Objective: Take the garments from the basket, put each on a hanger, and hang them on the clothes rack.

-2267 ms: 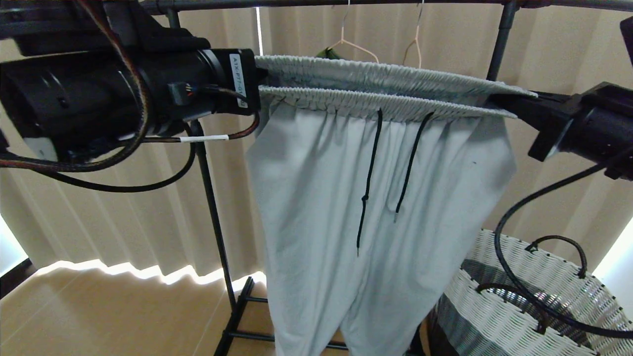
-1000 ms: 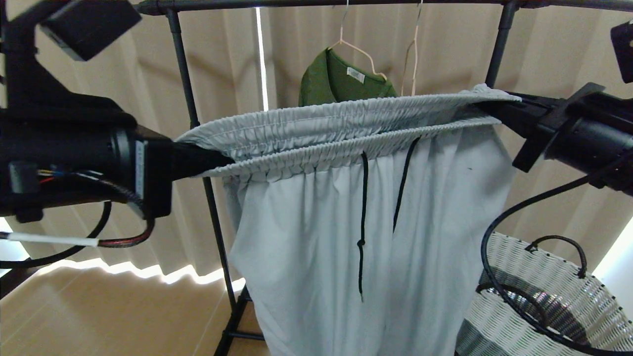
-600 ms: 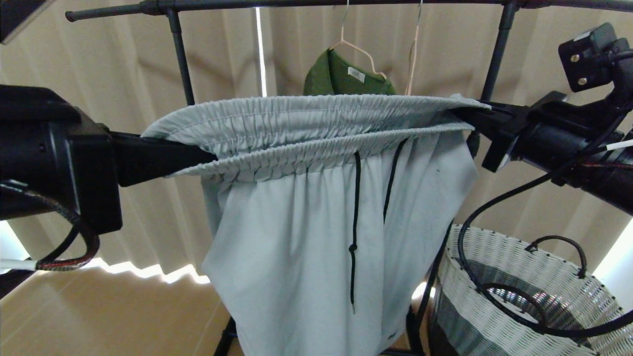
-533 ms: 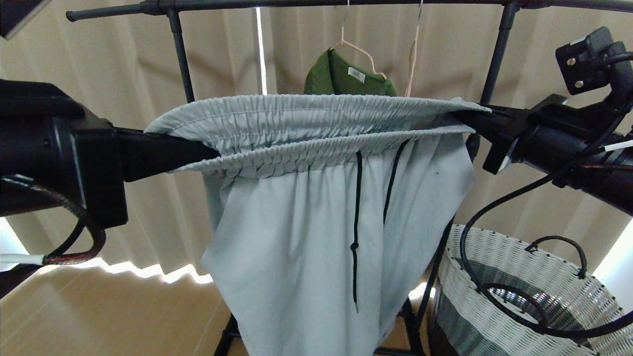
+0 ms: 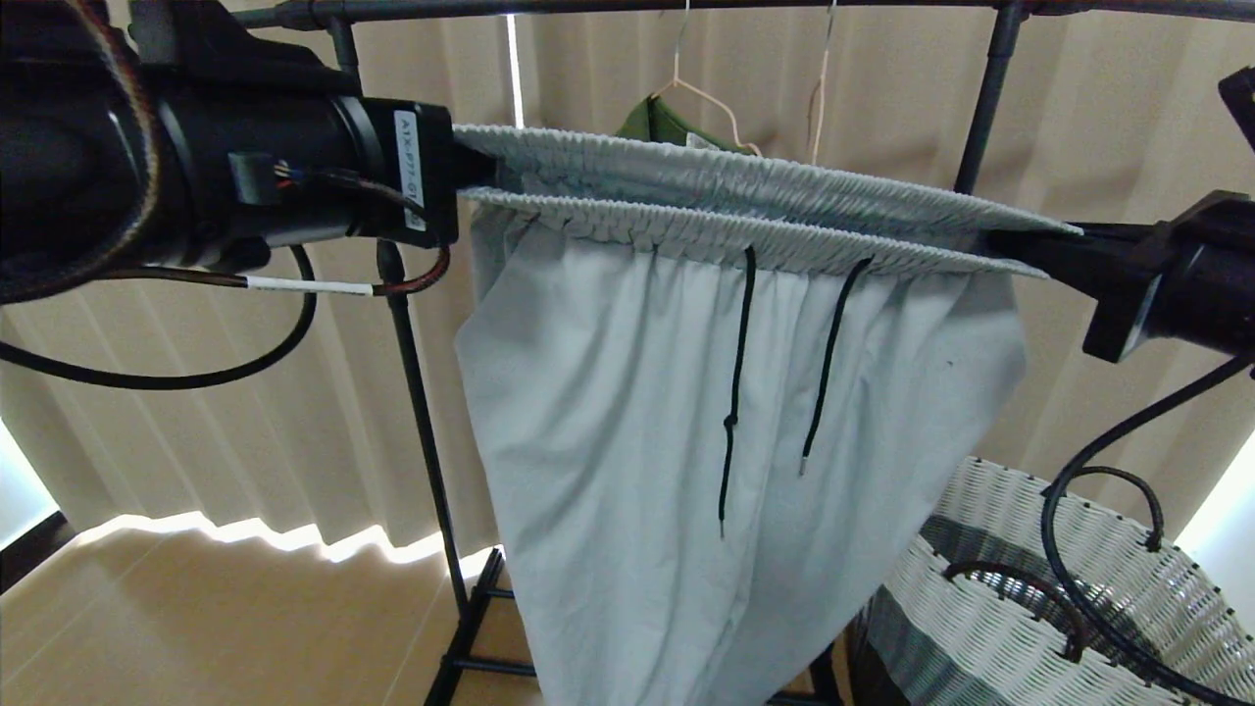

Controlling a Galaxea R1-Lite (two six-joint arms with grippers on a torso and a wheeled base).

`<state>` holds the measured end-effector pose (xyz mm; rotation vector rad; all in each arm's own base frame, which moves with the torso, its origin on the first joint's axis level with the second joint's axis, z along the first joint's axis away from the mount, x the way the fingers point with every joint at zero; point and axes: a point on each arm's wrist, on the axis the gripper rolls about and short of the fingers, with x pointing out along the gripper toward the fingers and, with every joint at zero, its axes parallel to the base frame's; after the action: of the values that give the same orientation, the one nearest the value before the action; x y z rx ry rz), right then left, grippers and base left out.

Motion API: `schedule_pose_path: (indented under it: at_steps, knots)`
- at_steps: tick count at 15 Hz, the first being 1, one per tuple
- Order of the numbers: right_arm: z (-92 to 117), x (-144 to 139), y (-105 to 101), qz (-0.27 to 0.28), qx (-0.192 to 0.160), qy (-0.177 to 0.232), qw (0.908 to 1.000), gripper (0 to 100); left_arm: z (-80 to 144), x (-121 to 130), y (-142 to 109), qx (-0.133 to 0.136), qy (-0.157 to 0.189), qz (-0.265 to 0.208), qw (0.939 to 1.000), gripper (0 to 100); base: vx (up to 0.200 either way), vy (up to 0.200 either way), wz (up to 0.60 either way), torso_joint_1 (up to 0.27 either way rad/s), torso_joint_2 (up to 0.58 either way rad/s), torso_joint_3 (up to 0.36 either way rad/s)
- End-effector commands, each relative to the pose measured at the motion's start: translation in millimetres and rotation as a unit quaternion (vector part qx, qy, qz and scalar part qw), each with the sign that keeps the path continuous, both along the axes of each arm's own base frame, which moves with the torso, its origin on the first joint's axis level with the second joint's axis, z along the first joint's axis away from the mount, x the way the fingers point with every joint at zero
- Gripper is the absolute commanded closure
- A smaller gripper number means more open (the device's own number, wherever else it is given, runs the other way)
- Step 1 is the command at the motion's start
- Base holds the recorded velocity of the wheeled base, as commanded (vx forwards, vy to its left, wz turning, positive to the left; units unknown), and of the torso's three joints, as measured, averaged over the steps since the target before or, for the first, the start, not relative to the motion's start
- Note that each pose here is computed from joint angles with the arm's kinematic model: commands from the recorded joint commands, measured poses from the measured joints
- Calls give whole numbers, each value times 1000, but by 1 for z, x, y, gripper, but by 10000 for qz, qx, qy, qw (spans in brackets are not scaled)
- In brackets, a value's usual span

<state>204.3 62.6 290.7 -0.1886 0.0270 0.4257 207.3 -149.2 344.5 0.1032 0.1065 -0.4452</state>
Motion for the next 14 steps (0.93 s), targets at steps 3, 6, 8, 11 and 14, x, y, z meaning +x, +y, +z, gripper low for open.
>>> schedule_pose_path:
  at_steps: [3,6,8,11,14]
  knots:
    - [12,-4,0,35,110,-302,9995,100,-14,-1,0,376,308,-15,9988,100,0,0,0,0,0,0]
    - [11,16,6,28,206,-658,9976,100,-9,-15,10,550,385,-89,9977,100,0,0,0,0,0,0]
    - [9,22,9,59,227,-723,9971,100,-9,-16,11,546,378,-82,9978,100,0,0,0,0,0,0]
    - [9,21,13,135,233,-721,9970,100,-10,-15,11,570,384,-62,9976,100,0,0,0,0,0,0]
    - [7,22,13,135,222,-685,9973,100,-12,-18,13,539,332,-69,9980,100,0,0,0,0,0,0]
